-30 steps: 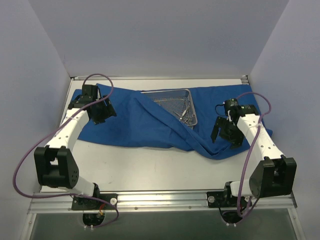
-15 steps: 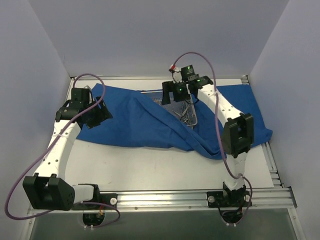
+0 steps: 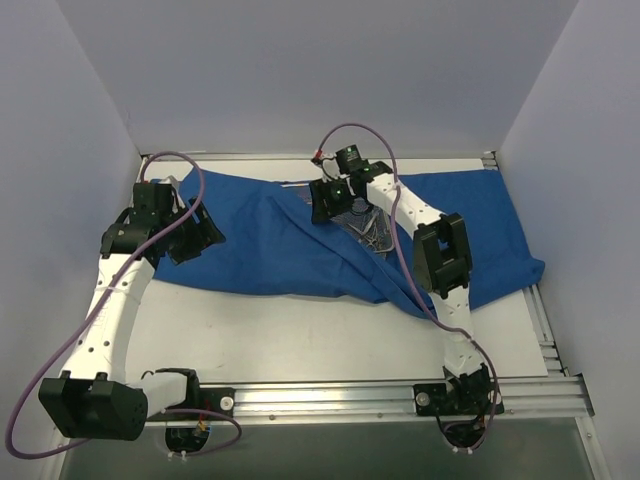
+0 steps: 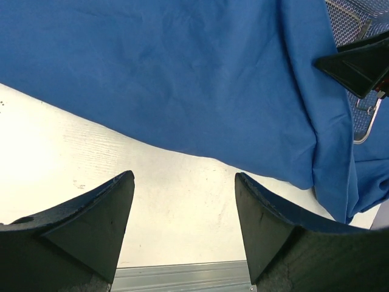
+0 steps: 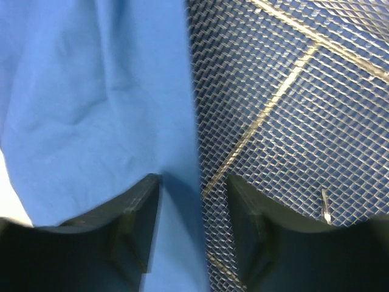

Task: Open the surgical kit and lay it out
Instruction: Open the surgical kit at the center of the board.

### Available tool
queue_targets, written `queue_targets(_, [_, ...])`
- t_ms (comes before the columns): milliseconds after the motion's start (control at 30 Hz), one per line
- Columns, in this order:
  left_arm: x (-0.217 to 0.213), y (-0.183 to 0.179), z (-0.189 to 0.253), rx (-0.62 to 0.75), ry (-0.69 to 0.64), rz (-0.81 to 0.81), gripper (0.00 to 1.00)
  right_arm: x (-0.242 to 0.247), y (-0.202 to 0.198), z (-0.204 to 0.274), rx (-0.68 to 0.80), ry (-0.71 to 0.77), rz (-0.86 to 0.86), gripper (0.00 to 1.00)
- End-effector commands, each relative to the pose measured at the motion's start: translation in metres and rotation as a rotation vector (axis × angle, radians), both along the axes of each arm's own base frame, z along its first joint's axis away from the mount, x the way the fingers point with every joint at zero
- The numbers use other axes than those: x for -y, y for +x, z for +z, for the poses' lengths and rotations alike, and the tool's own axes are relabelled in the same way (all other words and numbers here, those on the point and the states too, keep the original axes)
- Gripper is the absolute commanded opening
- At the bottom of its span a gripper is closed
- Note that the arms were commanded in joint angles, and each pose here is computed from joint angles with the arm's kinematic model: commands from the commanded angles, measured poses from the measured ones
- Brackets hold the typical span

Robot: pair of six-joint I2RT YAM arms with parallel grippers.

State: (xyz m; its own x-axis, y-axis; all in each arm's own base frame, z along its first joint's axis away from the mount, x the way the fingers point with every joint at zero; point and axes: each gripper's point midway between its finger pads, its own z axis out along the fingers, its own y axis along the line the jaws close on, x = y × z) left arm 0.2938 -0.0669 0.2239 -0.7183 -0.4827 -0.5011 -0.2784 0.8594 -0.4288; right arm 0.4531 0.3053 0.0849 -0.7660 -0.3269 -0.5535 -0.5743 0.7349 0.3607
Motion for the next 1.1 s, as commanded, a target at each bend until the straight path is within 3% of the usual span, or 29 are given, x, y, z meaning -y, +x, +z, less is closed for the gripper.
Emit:
queue_targets(0, [-0.004, -0.004, 0.008, 0.012, -0.004, 0.022, 0.76, -0.025, -0.003, 0.027, 0.062, 0.031, 0.043, 0.43])
queue_targets(67, [-0.005, -0.004, 0.008, 0.007, 0.002, 0.031, 0.76, -0.029, -0.007, 0.037, 0.080, 0.022, 0.043, 0.28])
queue_targets(200, [-0.024, -0.006, 0.009, -0.026, 0.075, 0.122, 0.77, -0.059, -0.047, 0.066, 0.088, 0.047, 0.111, 0.11])
queue_targets(300, [-0.037, -0.005, 0.016, -0.046, 0.115, 0.189, 0.77, -0.097, -0.111, 0.084, 0.057, 0.106, 0.243, 0.08])
queue_targets(433, [-0.054, -0.003, 0.033, -0.035, 0.155, 0.273, 0.77, -0.135, -0.228, 0.079, -0.089, 0.187, 0.500, 0.08])
queue_targets(467, [-0.057, -0.003, 0.036, -0.034, 0.161, 0.284, 0.77, -0.141, -0.277, 0.071, -0.153, 0.189, 0.606, 0.08])
queue_targets(567, [-0.065, -0.002, 0.044, -0.038, 0.164, 0.341, 0.77, -0.136, -0.354, 0.045, -0.235, 0.137, 0.762, 0.05])
queue_targets(633, [-0.069, -0.004, 0.043, -0.058, 0.165, 0.371, 0.77, -0.128, -0.379, 0.037, -0.283, 0.129, 0.772, 0.05])
queue_targets(733, [-0.068, -0.004, 0.034, -0.096, 0.156, 0.387, 0.77, -0.108, -0.380, 0.038, -0.272, 0.133, 0.714, 0.18])
queue_targets(767, [-0.068, -0.004, 0.029, -0.115, 0.157, 0.389, 0.77, -0.104, -0.376, 0.051, -0.246, 0.157, 0.698, 0.40])
queue_targets(867, [-0.068, 0.004, 0.022, -0.133, 0.149, 0.395, 0.77, -0.090, -0.344, 0.068, -0.195, 0.172, 0.588, 0.67])
queue_targets(1000, [-0.064, 0.019, 0.012, -0.153, 0.141, 0.376, 0.77, -0.066, -0.273, 0.091, -0.133, 0.187, 0.344, 0.71])
queue_targets(1067, [-0.065, 0.031, 0.005, -0.167, 0.148, 0.368, 0.75, -0.035, -0.211, 0.103, -0.042, 0.146, 0.124, 0.67])
